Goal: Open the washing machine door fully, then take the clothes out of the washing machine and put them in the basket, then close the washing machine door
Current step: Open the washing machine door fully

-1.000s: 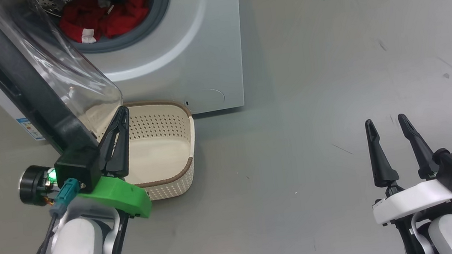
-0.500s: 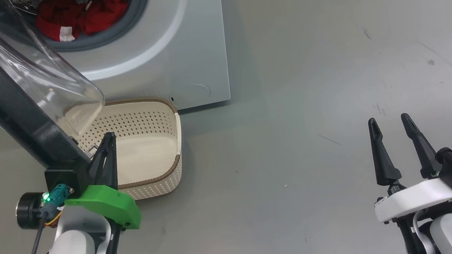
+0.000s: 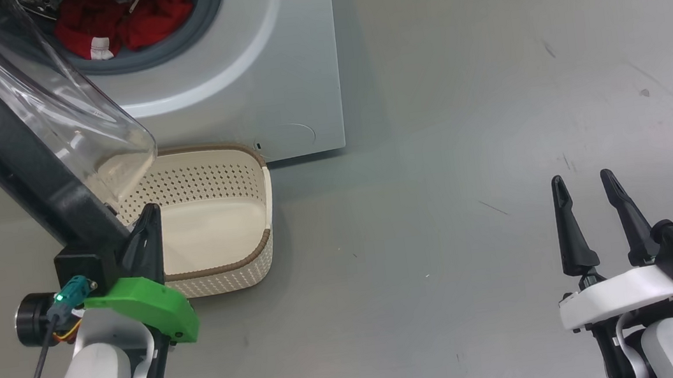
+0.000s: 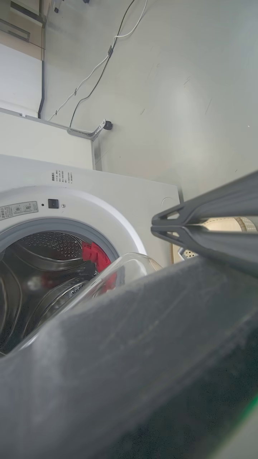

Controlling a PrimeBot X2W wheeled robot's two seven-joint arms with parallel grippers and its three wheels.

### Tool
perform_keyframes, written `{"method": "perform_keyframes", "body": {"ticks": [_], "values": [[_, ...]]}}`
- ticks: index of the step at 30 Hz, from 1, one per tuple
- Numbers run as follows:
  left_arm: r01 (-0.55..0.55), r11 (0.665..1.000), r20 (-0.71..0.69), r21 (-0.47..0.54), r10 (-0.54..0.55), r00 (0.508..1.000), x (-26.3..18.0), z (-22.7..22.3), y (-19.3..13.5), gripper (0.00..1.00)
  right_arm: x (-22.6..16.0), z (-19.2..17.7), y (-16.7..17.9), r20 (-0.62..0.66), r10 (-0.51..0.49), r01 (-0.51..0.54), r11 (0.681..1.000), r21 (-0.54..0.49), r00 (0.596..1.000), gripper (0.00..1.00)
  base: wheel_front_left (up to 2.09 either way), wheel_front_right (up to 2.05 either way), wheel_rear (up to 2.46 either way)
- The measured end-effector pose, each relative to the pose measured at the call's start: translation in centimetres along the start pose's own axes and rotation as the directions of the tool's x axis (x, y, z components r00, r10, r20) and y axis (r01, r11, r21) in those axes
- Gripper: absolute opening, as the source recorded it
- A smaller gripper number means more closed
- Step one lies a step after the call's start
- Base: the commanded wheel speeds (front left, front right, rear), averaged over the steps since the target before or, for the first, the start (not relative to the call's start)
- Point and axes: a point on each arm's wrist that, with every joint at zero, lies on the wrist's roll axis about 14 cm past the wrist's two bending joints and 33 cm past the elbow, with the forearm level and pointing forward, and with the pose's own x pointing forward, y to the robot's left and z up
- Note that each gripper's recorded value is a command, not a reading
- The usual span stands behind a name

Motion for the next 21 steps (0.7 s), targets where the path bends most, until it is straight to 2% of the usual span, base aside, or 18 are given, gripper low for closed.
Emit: {"method": "perform_keyframes", "body": {"ticks": [21], "values": [[-0.090, 0.996, 0.023, -0.014, 0.091, 0.996, -1.7, 0.2, 2.9, 0.00, 0.8, -1.0, 1.9, -0.024, 0.067, -0.066, 0.998, 0.006, 0.997, 1.00, 0.00, 0.00, 0.00]]}}
